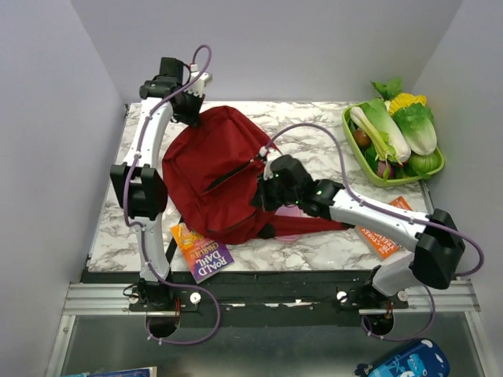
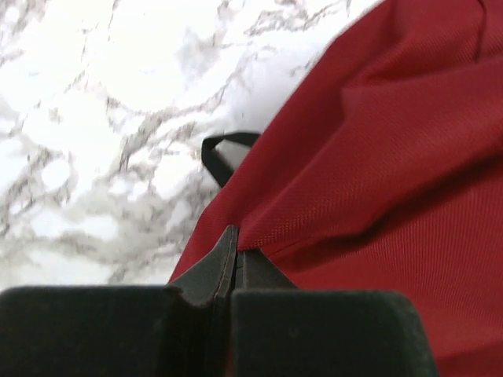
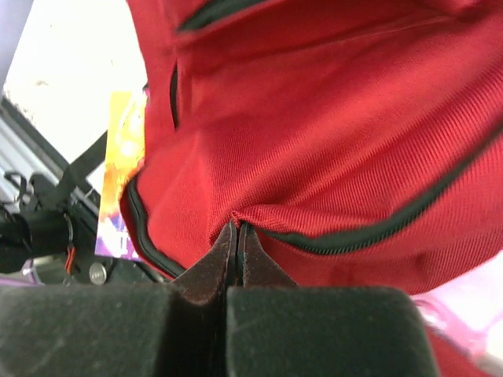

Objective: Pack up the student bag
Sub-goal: Adjust the student bag at the center of the board.

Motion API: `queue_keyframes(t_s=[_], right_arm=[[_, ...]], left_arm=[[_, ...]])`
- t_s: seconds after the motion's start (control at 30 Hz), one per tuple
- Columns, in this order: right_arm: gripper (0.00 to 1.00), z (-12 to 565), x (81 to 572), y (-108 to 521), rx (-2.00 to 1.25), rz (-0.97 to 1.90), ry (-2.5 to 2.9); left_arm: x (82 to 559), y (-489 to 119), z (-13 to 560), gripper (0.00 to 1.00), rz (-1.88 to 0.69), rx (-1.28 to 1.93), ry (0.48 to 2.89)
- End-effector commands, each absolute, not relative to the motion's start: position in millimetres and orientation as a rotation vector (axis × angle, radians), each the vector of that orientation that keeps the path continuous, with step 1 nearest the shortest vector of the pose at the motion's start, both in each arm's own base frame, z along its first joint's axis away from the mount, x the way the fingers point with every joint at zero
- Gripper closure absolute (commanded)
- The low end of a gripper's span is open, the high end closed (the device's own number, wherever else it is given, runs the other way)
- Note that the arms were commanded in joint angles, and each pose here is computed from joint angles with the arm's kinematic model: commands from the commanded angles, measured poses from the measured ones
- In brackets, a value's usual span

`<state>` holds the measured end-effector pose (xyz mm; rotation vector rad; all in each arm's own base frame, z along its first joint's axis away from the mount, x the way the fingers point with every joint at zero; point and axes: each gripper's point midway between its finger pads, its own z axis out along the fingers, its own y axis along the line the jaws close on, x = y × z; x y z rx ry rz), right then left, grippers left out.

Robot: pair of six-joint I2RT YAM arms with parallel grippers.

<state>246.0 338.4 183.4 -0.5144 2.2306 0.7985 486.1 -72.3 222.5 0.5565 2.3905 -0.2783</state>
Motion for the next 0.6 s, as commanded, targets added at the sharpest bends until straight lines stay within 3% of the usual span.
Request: queue_keyframes(t_s=[0.0, 0.03, 0.07, 0.1, 0.17, 0.2, 0.23, 0.43, 0.57], right_arm=[[0.9, 166, 219, 381, -0.586, 0.929, 2.265], [0.81, 160, 217, 382, -0.598, 0.922, 2.288], [0.72, 156, 217, 380, -0.602, 0.91, 2.3], [0.53, 157, 218, 377, -0.592, 0.897, 2.298], [0.46, 155, 222, 364, -0.575, 0.826, 2.286], [0.42, 170, 225, 359, -0.568, 0.82, 2.241], [0.4, 175, 229, 352, -0.561, 0.781, 2.223], [0.4, 210, 262, 305, -0.464, 0.658, 2.102], [0.42, 201, 290, 275, -0.389, 0.552, 2.112]], left_arm=[[517, -100, 245, 0.9, -0.166, 0.584, 2.292], [519, -100, 242, 0.78, -0.123, 0.595, 2.294], [519, -109, 238, 0.46, -0.113, 0.628, 2.29], [518, -111, 240, 0.34, -0.095, 0.646, 2.279], [514, -116, 242, 0.18, -0.102, 0.677, 2.264], [509, -116, 253, 0.14, -0.108, 0.68, 2.24], [505, -116, 258, 0.01, -0.112, 0.683, 2.231], [437, -142, 274, 0.01, -0.325, 0.825, 2.194], [365, -177, 227, 0.01, -0.486, 1.04, 2.252]])
